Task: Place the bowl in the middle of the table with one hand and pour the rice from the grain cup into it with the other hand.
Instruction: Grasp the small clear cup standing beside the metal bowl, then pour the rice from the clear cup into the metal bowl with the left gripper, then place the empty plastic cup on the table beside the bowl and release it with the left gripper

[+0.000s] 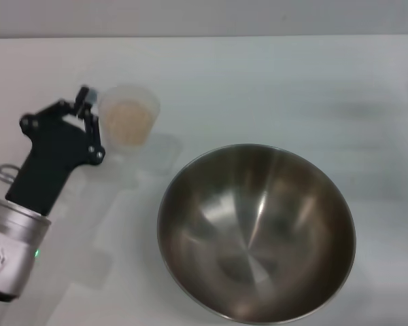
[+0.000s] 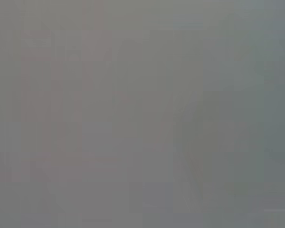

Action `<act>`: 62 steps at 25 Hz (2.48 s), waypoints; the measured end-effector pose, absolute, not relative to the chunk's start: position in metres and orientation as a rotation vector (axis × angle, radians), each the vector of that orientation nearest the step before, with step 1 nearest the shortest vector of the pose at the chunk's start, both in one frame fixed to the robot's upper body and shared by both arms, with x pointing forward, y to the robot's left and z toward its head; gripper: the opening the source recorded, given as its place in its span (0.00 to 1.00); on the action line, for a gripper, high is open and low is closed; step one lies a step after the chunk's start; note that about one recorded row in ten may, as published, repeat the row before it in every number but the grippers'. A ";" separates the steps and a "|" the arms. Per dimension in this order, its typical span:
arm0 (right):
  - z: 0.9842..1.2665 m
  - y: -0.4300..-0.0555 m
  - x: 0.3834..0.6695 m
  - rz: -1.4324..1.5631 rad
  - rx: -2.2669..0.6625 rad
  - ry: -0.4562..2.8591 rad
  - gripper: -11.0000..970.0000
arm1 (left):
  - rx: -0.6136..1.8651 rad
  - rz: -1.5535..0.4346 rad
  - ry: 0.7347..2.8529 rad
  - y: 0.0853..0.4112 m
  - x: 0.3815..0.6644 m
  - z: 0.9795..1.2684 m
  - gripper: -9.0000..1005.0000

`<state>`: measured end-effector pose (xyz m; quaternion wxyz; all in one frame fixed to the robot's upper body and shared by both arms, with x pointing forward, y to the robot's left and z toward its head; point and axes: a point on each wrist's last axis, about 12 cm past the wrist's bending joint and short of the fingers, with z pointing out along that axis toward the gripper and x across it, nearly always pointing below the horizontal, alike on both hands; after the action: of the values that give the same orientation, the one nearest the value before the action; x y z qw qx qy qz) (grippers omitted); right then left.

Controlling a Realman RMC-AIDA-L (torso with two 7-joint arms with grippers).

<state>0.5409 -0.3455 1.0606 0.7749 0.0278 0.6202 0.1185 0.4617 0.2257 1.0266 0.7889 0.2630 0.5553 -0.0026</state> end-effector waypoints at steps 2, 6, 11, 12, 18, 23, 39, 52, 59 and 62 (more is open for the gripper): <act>1.063 -0.347 0.544 0.252 0.054 1.341 0.38 | 0.567 -0.006 1.196 0.226 0.462 1.027 0.04; 1.068 -0.348 0.549 0.242 0.036 1.330 0.38 | 0.784 0.150 0.878 0.215 0.458 1.045 0.04; 1.069 -0.347 0.551 0.208 0.001 1.329 0.38 | 1.036 0.335 0.586 0.200 0.453 1.046 0.05; 1.068 -0.346 0.551 0.200 -0.007 1.328 0.38 | 1.036 0.335 0.586 0.200 0.453 1.046 0.05; 1.065 -0.340 0.548 0.172 -0.029 1.330 0.38 | 1.156 0.483 0.403 0.192 0.447 1.044 0.06; 1.064 -0.339 0.548 0.172 -0.028 1.332 0.38 | 1.261 0.622 0.179 0.190 0.441 1.041 0.06; 1.060 -0.331 0.545 0.105 -0.068 1.330 0.38 | 1.389 0.749 -0.053 0.196 0.460 1.040 0.08; 1.062 -0.330 0.548 0.096 -0.052 1.320 0.38 | 1.407 0.783 -0.048 0.200 0.454 1.035 0.09; 1.064 -0.326 0.552 0.105 -0.053 1.315 0.38 | 1.315 0.678 0.096 0.204 0.455 1.044 0.10; 1.064 -0.323 0.555 0.113 -0.050 1.320 0.38 | 1.228 0.586 0.239 0.206 0.456 1.048 0.10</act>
<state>0.5547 -0.3227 1.0638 0.7882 -0.0232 0.6128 0.0524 0.4555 0.2060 1.0479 0.7707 0.5665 0.1103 0.2701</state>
